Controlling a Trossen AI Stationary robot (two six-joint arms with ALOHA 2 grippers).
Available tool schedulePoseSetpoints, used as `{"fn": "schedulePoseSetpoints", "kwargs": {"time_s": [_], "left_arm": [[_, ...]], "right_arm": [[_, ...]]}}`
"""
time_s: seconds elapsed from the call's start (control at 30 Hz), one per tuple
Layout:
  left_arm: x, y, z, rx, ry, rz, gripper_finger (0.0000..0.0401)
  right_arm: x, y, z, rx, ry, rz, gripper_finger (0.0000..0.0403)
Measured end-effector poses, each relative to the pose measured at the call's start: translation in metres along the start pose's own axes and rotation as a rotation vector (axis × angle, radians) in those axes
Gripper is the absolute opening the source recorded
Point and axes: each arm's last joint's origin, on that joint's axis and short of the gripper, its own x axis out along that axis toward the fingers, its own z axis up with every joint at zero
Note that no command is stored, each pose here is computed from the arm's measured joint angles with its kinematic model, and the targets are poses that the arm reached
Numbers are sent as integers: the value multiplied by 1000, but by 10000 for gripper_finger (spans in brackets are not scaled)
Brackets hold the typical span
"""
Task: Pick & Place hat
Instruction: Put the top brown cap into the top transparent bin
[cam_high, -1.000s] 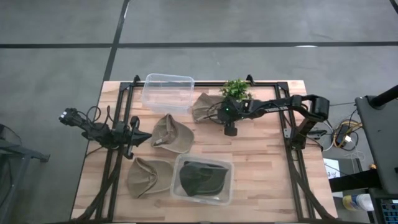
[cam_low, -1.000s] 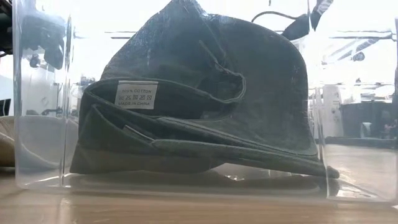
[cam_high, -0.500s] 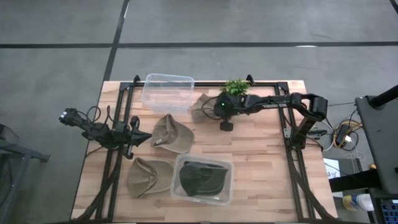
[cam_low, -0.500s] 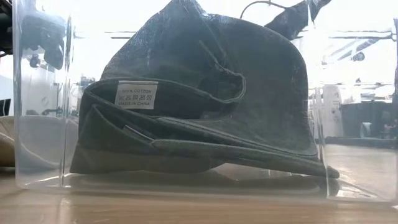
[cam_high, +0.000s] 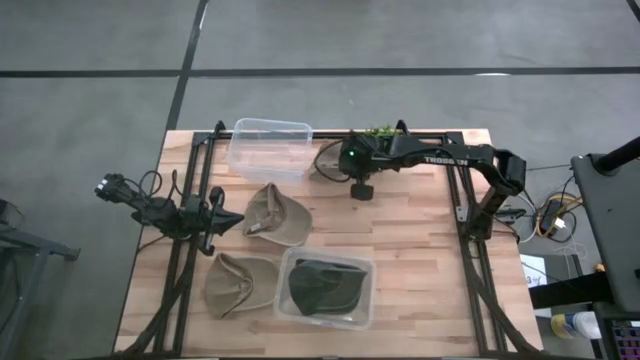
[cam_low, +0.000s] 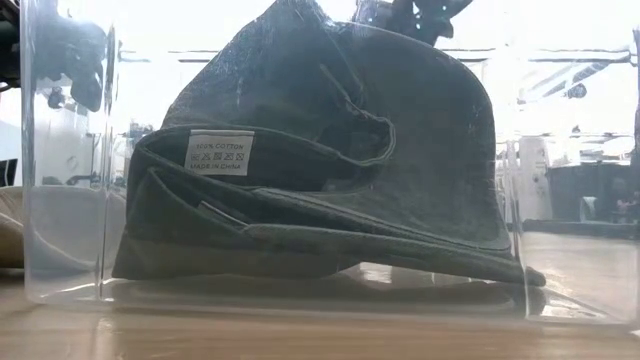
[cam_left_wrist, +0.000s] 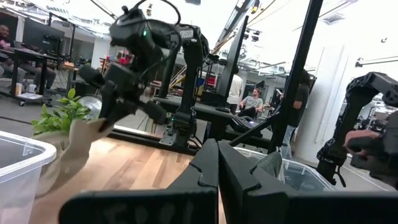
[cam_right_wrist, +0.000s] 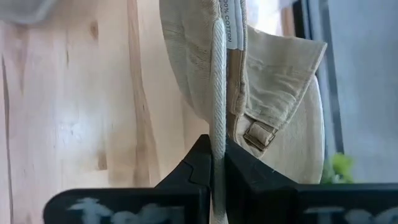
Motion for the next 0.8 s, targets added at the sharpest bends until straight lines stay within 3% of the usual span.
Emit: {"fn": "schedulePoseSetpoints", "kwargs": {"time_s": [0.27, 0.53, 0.8], "left_arm": [[0, 0, 0, 0, 0, 1, 0], [0, 0, 0, 0, 0, 0, 0], [0, 0, 0, 0, 0, 1, 0]], "right_arm": [[-27, -8, 20, -3, -61, -23, 11], [-46, -19, 29, 12, -26, -290, 12], [-71, -28, 47, 42, -141, -352, 12]]}}
